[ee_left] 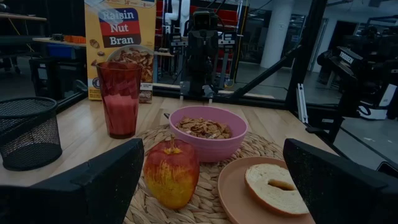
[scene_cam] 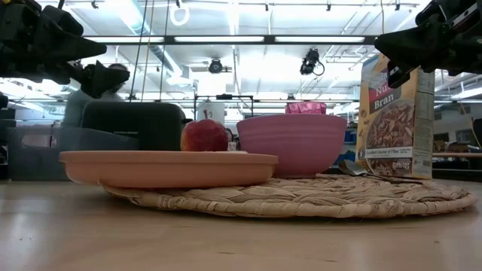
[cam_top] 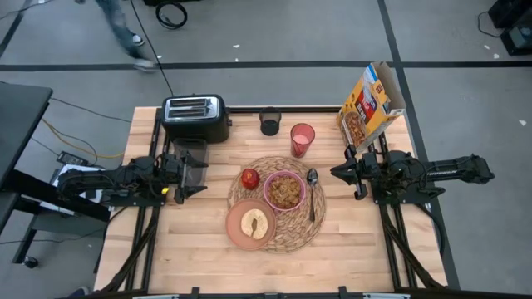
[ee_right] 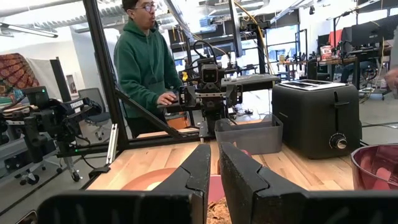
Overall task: Arrange a breakfast setting
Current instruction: Return to Home Position
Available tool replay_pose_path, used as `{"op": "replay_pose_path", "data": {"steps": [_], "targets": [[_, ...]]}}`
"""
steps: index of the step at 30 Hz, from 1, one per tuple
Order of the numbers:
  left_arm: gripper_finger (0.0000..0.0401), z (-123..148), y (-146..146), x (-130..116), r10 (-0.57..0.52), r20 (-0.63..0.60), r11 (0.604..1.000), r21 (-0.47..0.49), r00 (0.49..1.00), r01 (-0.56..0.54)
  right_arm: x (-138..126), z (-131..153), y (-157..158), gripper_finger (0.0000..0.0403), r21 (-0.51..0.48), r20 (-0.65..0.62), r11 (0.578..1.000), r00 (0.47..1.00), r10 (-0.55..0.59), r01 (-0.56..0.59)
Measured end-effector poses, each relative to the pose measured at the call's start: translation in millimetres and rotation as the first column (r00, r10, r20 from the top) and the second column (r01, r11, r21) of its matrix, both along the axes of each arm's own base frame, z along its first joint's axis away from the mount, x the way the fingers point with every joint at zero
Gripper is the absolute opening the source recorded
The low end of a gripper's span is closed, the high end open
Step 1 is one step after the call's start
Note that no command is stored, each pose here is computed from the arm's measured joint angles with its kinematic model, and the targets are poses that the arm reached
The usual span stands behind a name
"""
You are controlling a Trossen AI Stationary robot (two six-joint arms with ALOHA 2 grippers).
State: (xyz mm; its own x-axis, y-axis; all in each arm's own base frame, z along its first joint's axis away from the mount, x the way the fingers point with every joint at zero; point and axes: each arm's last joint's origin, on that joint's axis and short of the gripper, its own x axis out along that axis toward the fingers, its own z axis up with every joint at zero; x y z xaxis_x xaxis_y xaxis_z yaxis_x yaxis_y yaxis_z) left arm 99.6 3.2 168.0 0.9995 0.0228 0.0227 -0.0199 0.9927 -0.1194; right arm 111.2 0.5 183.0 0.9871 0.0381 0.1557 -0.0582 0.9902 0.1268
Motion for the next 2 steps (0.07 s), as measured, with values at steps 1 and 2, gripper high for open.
{"op": "replay_pose_path", "data": {"steps": [1, 2], "targets": [[0.0391, 0.0, 0.0, 0.0, 0.0, 0.0, 1.0, 0.0, 1.0, 0.0, 0.0, 0.0, 0.0, 0.0046, 0.0, 0.0, 1.0, 1.0, 0.0, 0.0], [0.0391, 0.0, 0.0, 0.0, 0.0, 0.0, 1.0, 0.0, 1.0, 0.0, 0.0, 0.0, 0.0, 0.0046, 0.0, 0.0, 1.0, 1.0, 0.0, 0.0]]}}
